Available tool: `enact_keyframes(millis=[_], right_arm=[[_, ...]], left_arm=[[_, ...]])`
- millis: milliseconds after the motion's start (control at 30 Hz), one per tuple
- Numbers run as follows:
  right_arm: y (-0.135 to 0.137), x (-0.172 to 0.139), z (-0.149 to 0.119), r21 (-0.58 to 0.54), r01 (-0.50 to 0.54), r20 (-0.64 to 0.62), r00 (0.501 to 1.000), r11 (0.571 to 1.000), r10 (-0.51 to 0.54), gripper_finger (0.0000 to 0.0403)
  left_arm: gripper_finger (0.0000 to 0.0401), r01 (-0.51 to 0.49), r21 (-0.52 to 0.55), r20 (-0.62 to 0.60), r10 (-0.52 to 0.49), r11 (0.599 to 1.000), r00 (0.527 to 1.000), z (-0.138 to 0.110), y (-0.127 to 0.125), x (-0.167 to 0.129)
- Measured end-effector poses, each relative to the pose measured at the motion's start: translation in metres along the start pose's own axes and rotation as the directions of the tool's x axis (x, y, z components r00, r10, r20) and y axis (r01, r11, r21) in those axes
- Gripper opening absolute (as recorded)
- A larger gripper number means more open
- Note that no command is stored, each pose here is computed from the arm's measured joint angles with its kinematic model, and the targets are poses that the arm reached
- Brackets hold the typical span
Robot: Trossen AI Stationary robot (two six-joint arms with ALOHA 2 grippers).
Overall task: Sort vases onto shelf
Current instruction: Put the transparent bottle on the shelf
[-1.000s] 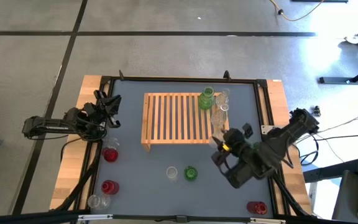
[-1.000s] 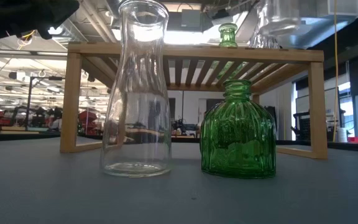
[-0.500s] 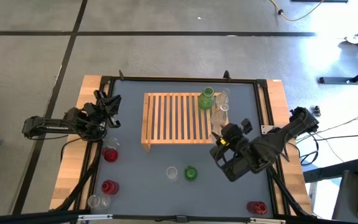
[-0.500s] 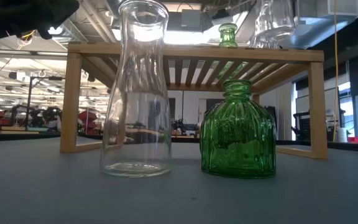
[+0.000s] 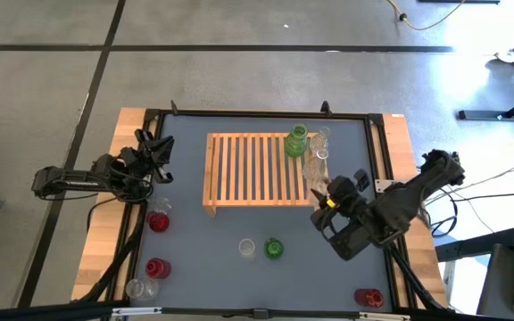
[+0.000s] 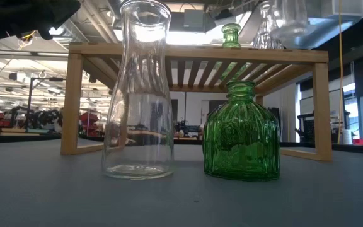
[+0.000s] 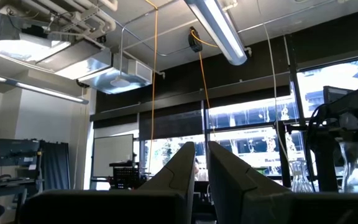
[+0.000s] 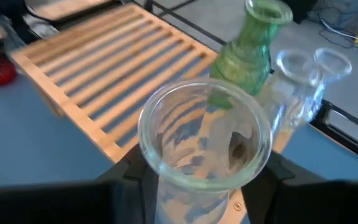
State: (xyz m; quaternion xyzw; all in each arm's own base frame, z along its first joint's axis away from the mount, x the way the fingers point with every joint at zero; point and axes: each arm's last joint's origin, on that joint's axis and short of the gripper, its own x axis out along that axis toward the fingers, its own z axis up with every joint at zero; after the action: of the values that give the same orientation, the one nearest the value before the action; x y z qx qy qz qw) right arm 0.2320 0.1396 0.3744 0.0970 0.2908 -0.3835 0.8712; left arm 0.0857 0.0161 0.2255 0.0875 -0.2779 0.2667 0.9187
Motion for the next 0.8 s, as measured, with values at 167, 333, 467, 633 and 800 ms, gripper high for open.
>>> enact_keyframes(millis=[167, 333, 467, 633, 800], right_arm=[[0.002, 0.0, -0.008, 0.007, 0.0, -0.003, 1.0, 1.0, 0.0, 0.015], [0.001, -0.002, -0.006, 0.018, -0.003, 0.021, 1.0, 1.0, 0.002, 0.015], [0.002, 0.002, -0.008, 0.018, 0.013, 0.04, 0.999, 1.0, -0.014, 0.015], [0.002, 0.006, -0.012, 0.034, 0.027, 0.037, 0.999, 0.999, -0.028, 0.015], [0.002, 0.008, -0.016, 0.037, 0.039, 0.048, 0.998, 0.999, -0.041, 0.015]], left_arm=[[0.0037, 0.0, 0.0, 0.0, 0.0, 1.0, 1.0, 0.0, 0.0, 0.0], [0.0037, 0.0, 0.0, 0.0, 0.0, 1.0, 1.0, 0.0, 0.0, 0.0], [0.0037, 0.001, 0.0, 0.0, -0.001, 1.0, 1.0, 0.0, 0.0, 0.0], [0.0037, 0.0, 0.0, 0.0, 0.0, 1.0, 1.0, 0.0, 0.0, 0.0], [0.0037, 0.001, -0.001, 0.0, -0.001, 1.0, 1.0, 0.0, 0.0, 0.0]])
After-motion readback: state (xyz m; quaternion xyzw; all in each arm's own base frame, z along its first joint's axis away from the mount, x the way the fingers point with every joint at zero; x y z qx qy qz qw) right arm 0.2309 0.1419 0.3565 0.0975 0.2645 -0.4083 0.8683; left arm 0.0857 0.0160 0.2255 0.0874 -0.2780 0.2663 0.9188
